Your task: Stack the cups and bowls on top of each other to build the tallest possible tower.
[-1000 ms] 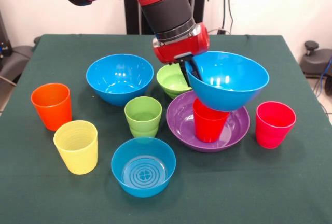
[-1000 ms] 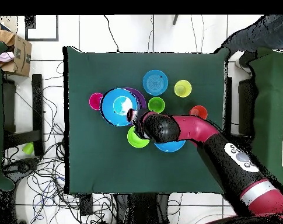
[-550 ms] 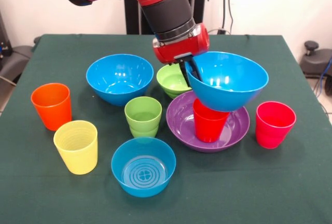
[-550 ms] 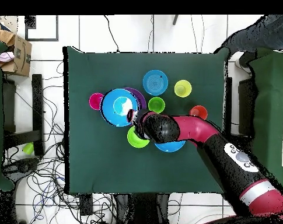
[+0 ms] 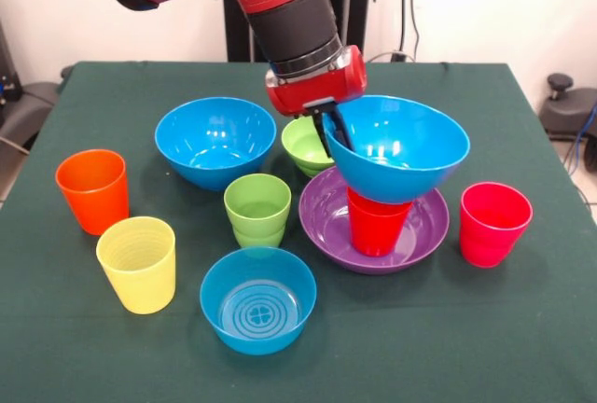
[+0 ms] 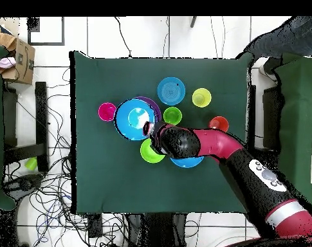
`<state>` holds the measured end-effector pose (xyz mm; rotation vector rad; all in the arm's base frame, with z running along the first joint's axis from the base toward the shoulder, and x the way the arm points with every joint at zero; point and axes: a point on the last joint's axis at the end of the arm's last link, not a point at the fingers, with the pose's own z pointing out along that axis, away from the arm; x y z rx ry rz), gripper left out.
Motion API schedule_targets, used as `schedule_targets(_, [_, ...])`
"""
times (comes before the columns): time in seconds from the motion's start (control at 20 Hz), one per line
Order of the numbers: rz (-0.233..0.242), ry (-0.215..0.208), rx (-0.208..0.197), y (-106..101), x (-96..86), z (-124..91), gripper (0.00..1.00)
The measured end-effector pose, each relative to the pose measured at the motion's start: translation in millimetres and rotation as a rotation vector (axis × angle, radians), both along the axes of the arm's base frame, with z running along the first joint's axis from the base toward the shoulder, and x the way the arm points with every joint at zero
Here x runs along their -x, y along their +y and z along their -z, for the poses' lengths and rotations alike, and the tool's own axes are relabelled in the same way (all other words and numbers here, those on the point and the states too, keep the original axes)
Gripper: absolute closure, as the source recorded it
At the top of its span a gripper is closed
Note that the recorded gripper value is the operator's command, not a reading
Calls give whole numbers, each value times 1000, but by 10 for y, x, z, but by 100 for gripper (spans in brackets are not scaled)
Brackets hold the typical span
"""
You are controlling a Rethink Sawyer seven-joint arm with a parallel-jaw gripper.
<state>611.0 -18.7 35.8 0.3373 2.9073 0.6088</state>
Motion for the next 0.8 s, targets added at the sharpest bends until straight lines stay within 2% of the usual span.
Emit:
schedule_targets(0.35, [0,-3,11,0,-38,13,100])
schedule_targets(0.8, [-19,-11,27,121,-113,19,100])
